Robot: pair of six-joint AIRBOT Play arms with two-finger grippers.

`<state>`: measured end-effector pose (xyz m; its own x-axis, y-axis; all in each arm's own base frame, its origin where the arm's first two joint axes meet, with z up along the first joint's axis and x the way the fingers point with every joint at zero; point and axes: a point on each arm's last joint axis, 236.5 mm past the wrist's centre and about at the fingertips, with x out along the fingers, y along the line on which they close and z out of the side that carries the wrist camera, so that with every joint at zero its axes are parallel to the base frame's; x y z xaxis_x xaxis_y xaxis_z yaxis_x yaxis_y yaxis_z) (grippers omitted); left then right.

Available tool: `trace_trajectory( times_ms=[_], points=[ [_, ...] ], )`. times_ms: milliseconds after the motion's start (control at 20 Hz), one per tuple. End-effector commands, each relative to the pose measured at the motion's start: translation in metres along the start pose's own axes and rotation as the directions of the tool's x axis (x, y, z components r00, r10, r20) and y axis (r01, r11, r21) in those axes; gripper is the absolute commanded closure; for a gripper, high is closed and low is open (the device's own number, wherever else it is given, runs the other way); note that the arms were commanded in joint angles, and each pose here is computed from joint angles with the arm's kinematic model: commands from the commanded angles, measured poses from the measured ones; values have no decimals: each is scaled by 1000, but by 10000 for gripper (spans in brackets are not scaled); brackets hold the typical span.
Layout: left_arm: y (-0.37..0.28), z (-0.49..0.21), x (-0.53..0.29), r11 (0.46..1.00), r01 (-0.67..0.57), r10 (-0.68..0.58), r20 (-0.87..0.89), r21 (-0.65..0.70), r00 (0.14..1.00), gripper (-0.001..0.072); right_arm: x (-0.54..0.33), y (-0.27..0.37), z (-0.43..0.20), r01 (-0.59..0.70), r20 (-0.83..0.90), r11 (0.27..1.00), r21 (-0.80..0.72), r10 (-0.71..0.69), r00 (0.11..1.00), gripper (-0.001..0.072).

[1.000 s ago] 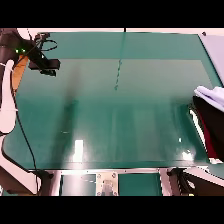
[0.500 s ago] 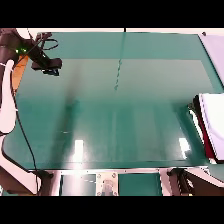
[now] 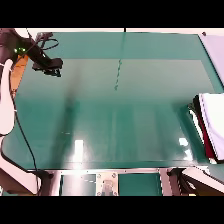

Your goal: Fold the shirts.

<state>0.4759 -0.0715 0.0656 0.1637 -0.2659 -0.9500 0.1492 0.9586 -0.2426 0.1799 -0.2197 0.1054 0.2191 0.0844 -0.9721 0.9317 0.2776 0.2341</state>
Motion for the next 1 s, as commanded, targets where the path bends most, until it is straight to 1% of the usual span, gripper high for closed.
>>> trace_trajectory(
  times_ms=[0, 100, 150, 200, 300, 400, 500, 700, 950],
  points=[
    [-19, -9, -20, 999, 33, -33, 26, 1, 999, 683, 4, 96, -5, -69, 87, 958, -279, 97, 991, 693],
    [-31, -31, -26, 999, 34, -34, 3, -2, 999, 684, 19, 145, -31, -93, 78, 888, -450, 143, 987, 693],
    [-39, -44, -24, 999, 35, -35, -11, 7, 999, 683, 30, 167, -54, -103, 49, 837, -537, 153, 987, 693],
    [-48, -59, -21, 999, 40, -39, -21, 17, 999, 684, 44, 185, -82, -113, 10, 772, -625, 153, 988, 693],
    [-65, -91, -8, 999, 48, -48, -41, 11, 998, 683, 77, 209, -141, -133, -58, 644, -753, 136, 989, 693],
    [-76, -127, 10, 999, 52, -52, -68, 10, 996, 684, 106, 223, -191, -160, -104, 538, -828, 135, 985, 693],
    [-78, -150, 26, 999, 52, -51, -97, 10, 994, 683, 124, 231, -224, -181, -135, 469, -864, 131, 982, 693],
    [-77, -157, 31, 999, 52, -51, -119, 7, 992, 683, 126, 241, -249, -201, -152, 405, -892, 150, 977, 693],
    [-77, -155, 31, 999, 52, -51, -109, 7, 993, 682, 126, 242, -253, -204, -156, 395, -896, 149, 976, 693]
  ],
)
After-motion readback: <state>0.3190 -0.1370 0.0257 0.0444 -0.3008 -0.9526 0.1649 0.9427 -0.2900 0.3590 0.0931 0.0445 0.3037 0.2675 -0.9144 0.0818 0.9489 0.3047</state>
